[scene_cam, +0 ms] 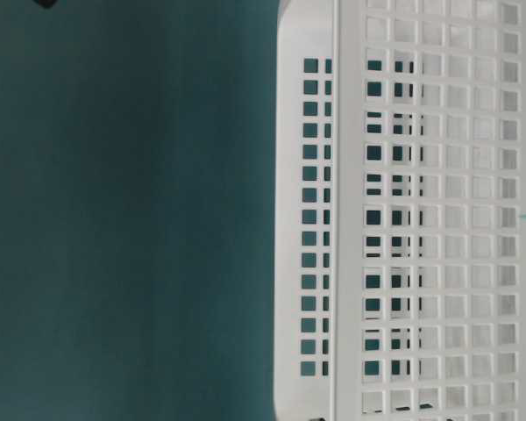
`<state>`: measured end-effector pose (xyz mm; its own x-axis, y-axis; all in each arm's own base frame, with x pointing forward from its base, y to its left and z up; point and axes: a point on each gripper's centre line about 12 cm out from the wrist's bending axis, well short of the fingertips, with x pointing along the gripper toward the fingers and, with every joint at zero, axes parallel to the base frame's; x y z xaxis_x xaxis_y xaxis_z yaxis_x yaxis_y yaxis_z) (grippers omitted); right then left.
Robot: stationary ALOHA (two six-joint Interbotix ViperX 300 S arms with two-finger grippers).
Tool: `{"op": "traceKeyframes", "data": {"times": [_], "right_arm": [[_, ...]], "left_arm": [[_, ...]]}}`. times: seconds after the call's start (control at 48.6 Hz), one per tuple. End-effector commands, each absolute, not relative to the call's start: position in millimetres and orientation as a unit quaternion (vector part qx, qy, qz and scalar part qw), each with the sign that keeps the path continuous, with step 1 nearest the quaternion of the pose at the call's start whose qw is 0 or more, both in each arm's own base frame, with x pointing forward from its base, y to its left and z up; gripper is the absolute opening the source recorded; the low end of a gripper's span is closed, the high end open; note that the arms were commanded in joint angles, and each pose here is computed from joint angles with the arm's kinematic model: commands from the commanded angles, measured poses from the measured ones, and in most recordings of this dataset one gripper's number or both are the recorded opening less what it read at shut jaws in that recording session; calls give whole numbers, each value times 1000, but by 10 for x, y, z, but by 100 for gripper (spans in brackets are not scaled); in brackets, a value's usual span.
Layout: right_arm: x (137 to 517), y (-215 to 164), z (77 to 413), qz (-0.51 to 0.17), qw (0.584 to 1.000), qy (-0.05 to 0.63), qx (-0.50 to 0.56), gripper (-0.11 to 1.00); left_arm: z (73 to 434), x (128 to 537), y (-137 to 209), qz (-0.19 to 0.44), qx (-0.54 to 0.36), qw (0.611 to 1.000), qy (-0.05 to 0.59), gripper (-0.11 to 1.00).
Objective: Lift the white basket with both hands.
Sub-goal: 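Move left and right grippers inward to the basket's short side rims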
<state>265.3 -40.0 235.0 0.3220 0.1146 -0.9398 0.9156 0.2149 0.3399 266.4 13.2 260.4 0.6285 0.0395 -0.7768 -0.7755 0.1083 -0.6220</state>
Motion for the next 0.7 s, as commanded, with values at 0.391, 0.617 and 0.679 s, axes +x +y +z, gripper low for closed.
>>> {"op": "traceKeyframes", "data": {"times": [0.391,0.617,0.679], "right_arm": [[3156,-485,2163,-354,577,497,543,91],[3122,-499,2034,-369,562,503,543,91],[3117,-522,2003,-376,559,497,547,91]], "left_arm": [[2275,3090,249,359,-583,640,350,85],[2057,3080,354,385,-575,624,364,85],[2021,3089,394,388,-570,625,366,85]]}}
